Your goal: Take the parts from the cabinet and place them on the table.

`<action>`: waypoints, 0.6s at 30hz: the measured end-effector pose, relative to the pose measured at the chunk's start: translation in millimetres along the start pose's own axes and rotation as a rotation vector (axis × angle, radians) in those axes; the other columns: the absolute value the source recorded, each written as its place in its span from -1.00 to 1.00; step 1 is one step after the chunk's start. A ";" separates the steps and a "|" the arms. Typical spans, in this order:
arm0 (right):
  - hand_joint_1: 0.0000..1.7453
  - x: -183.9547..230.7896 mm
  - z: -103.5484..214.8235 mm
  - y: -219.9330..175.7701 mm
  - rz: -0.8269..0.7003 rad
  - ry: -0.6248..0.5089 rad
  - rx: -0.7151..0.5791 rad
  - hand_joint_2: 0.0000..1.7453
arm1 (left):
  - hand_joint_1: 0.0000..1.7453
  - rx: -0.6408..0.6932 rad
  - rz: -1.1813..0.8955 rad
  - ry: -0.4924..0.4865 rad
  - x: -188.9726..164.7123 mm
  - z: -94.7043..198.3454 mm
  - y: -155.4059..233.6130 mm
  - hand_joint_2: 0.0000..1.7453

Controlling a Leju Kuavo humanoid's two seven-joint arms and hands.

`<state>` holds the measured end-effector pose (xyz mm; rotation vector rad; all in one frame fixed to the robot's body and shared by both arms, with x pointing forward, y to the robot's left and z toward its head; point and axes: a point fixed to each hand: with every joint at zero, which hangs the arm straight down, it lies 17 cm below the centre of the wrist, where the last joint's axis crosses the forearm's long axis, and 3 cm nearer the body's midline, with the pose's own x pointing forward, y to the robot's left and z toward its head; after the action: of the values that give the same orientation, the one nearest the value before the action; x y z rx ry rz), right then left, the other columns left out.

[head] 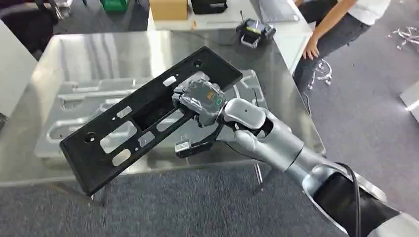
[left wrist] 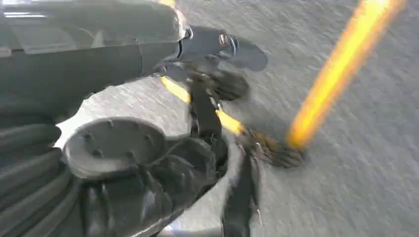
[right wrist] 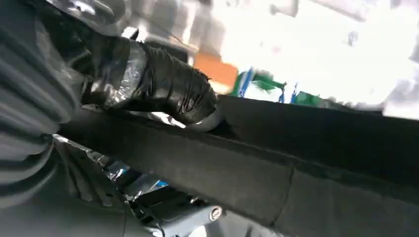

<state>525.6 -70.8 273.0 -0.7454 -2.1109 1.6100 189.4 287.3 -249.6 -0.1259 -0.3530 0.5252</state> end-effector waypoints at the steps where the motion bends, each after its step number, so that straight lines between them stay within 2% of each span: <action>1: 1.00 0.3 2.4 5.2 -0.007 0.005 0.008 1.00 | -1.00 0.001 -0.001 -0.005 2.1 -0.2 -0.4 1.00; 3: 1.00 3.4 8.0 18.8 -0.023 0.012 0.029 1.00 | -1.00 0.004 0.005 -0.010 3.5 -0.1 1.4 1.00; 6: 1.00 1.7 4.5 19.0 -0.022 0.044 0.028 1.00 | -1.00 0.015 0.013 -0.005 -3.6 1.3 12.4 1.00; 9: 1.00 -11.9 13.4 36.1 -0.009 0.105 0.065 1.00 | -1.00 0.046 0.020 0.015 -19.4 3.7 31.4 1.00; 11: 1.00 -20.4 17.5 42.8 0.008 0.133 0.083 1.00 | -1.00 0.051 0.024 0.009 -17.1 3.5 32.4 1.00; 15: 1.00 -65.7 16.9 16.7 0.073 0.222 0.046 1.00 | -1.00 0.044 0.027 -0.010 -5.8 2.2 26.3 1.00; 18: 1.00 -95.7 36.5 32.7 0.068 0.305 0.079 1.00 | -1.00 0.048 0.031 -0.013 -4.0 1.9 26.3 1.00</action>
<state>585.2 -151.0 233.3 -0.9769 -1.8140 1.4954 173.2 307.8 -254.5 -0.0817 -0.3516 0.5646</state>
